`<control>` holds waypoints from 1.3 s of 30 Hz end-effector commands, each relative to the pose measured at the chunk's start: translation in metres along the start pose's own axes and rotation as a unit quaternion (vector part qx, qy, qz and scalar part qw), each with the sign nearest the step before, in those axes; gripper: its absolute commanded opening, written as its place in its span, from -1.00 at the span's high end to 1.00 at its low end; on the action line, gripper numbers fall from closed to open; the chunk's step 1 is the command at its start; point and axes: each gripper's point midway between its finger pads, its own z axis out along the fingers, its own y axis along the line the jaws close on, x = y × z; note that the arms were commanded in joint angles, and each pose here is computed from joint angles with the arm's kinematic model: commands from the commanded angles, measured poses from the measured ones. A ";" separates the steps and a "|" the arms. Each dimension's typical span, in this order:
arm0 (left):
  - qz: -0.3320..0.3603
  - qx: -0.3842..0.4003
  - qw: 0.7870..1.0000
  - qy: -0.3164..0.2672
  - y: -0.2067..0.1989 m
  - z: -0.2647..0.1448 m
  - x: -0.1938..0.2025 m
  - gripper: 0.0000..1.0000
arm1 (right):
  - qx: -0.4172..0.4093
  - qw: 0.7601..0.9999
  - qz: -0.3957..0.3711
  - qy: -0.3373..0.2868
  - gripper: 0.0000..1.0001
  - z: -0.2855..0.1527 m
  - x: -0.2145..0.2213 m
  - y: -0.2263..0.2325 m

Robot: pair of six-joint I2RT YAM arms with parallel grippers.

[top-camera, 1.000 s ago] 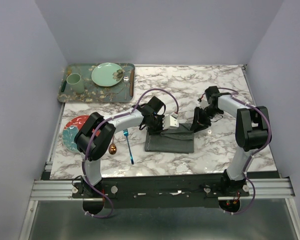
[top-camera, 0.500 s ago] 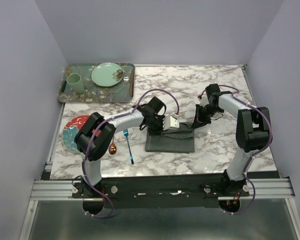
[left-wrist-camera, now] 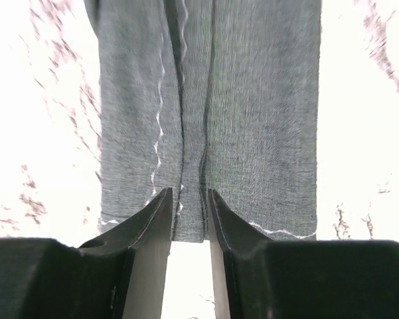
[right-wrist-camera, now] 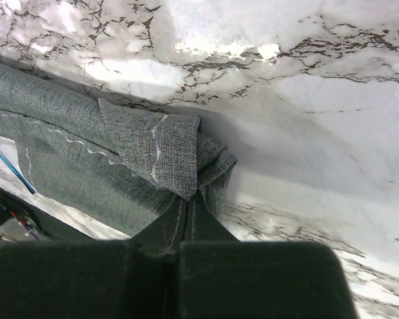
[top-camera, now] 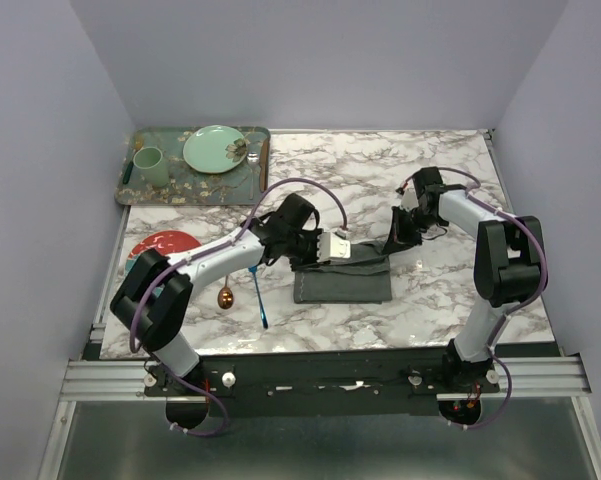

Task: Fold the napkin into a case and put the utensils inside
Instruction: Smooth out the 2/3-rectangle-folded napkin at the center of the board.

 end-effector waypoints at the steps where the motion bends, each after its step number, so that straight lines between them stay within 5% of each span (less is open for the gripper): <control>1: 0.032 0.031 0.998 -0.036 -0.026 0.000 -0.017 0.36 | -0.002 1.000 -0.011 -0.015 0.99 0.002 -0.007 -0.003; 17: 0.015 0.145 0.985 0.097 -0.076 0.042 0.031 0.85 | -0.002 1.000 -0.016 -0.025 0.99 -0.005 -0.016 0.001; 31: 0.020 0.173 0.977 0.122 -0.084 0.038 0.043 0.89 | -0.001 0.998 -0.046 -0.045 0.99 -0.006 -0.045 0.004; 39: -0.021 0.151 0.984 0.094 -0.067 0.036 0.030 0.74 | 0.006 0.999 -0.039 -0.002 0.99 0.007 -0.005 -0.009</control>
